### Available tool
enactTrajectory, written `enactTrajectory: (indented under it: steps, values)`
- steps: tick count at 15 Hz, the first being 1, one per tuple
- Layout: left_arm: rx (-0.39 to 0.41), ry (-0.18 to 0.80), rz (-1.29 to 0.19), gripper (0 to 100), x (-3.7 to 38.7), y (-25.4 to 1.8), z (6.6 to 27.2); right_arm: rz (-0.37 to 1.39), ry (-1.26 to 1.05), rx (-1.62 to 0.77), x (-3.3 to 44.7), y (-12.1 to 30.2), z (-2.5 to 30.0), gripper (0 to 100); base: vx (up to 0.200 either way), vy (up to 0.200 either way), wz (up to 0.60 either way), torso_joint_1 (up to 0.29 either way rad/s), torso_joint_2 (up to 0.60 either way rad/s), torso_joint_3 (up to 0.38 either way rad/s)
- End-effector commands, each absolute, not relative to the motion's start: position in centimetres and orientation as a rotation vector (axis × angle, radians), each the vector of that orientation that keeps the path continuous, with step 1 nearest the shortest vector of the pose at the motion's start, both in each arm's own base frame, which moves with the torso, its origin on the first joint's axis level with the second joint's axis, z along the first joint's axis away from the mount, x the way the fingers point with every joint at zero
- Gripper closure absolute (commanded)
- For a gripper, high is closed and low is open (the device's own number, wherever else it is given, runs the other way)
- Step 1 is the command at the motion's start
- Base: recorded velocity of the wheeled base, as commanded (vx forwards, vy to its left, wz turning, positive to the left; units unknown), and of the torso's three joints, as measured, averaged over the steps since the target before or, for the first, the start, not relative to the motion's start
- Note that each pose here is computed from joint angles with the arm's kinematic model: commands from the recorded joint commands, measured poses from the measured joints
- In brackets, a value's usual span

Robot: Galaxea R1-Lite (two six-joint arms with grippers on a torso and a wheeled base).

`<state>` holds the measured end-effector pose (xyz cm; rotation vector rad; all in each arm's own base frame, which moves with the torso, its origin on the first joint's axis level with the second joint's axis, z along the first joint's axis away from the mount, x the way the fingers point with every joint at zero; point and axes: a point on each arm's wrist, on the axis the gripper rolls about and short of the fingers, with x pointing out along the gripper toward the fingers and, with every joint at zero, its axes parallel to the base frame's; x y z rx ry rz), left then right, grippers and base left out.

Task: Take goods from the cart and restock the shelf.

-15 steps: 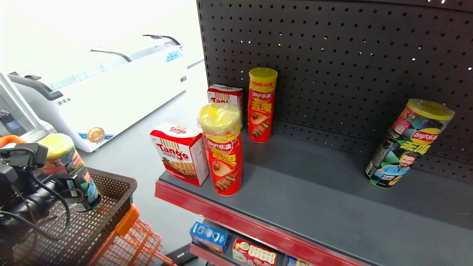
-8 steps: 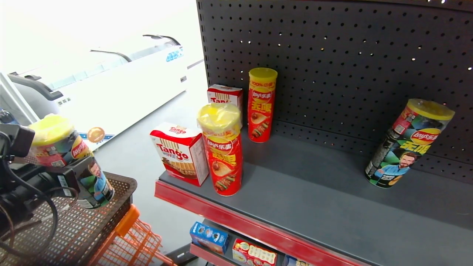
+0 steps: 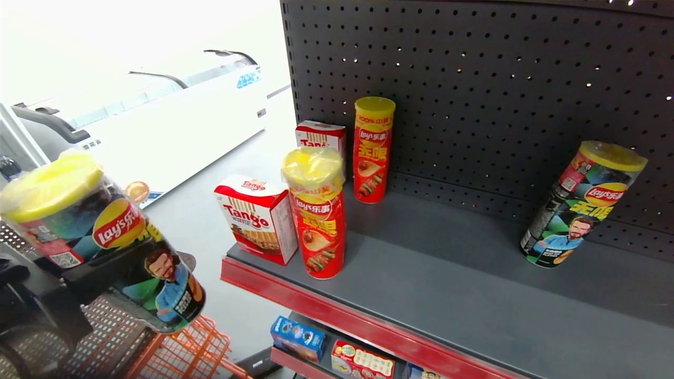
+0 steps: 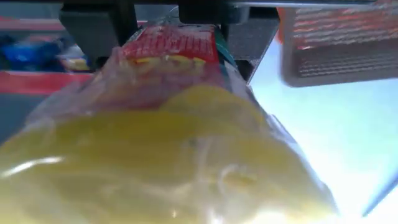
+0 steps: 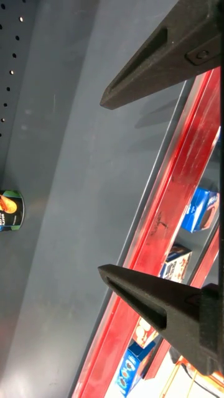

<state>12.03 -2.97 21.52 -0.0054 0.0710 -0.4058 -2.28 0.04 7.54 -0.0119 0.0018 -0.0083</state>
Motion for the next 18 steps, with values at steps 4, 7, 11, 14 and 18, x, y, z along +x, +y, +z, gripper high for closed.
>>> enactTrajectory:
  steps: [4, 7, 11, 14, 18]
  values:
    - [-0.014, 0.026, -0.554, 100, 10.2, -3.9, 21.8, -0.008, 0.003, -0.012, -2.3, 0.0, 7.5, 0, 0.0, 0.0, 0.0, 0.0, 0.0, 0.0]
    - [-0.013, 0.06, -0.613, 100, 10.7, -4.7, 21.4, -0.008, 0.003, -0.012, -2.3, 0.0, 7.5, 0, 0.0, 0.0, 0.0, 0.0, 0.0, 0.0]
    - [0.002, 0.083, -0.827, 100, 9.8, -7.2, 21.2, -0.008, 0.003, -0.012, -2.3, 0.0, 7.5, 0, 0.0, 0.0, 0.0, 0.0, 0.0, 0.0]
    - [0.079, 0.118, -0.839, 100, 11.0, -8.1, 20.5, -0.008, 0.003, -0.012, -2.3, 0.0, 7.5, 0, 0.0, 0.0, 0.0, 0.0, 0.0, 0.0]
    - [0.121, 0.128, -0.837, 100, 13.2, -9.6, 21.1, -0.006, 0.003, -0.012, -2.3, 0.0, 7.5, 0, 0.0, 0.0, 0.0, 0.0, 0.0, 0.0]
